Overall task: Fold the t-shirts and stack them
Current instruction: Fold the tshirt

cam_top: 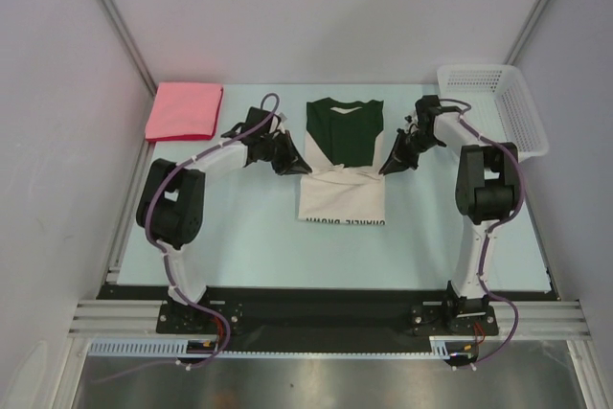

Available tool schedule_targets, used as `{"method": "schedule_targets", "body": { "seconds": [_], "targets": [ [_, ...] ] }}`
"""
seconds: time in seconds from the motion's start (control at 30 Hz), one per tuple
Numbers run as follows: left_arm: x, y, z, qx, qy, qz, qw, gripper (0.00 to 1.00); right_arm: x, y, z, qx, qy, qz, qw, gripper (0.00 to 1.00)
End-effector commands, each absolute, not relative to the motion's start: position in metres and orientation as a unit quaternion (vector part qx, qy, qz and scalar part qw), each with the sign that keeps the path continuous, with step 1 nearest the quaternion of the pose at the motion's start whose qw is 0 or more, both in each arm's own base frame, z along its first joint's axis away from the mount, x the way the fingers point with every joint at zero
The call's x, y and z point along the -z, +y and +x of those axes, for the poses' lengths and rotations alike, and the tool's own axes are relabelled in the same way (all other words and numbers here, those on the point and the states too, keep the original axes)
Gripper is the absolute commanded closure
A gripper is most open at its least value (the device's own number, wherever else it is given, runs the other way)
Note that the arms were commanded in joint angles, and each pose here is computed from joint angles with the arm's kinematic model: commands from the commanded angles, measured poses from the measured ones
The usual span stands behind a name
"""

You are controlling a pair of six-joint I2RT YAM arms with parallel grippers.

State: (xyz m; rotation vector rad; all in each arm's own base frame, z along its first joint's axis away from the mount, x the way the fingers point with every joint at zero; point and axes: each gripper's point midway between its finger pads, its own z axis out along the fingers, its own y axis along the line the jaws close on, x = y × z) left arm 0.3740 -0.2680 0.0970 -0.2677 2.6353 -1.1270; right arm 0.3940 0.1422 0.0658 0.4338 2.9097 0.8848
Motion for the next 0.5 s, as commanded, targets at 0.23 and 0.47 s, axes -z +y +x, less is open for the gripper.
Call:
{"method": "schedule_targets", "body": {
  "seconds": [0.23, 0.47],
  "targets": [
    [-0.088, -0.266, 0.396, 0.389, 0.906, -0.093, 0.136, 1.0, -0.066, 0.14, 0.413, -0.306, 0.943, 0.126, 0.037, 1.0],
    [-0.082, -0.265, 0.4, 0.381, 0.91, -0.094, 0.136, 1.0, -0.061, 0.137, 0.419, -0.306, 0.943, 0.126, 0.035, 1.0]
  ]
}}
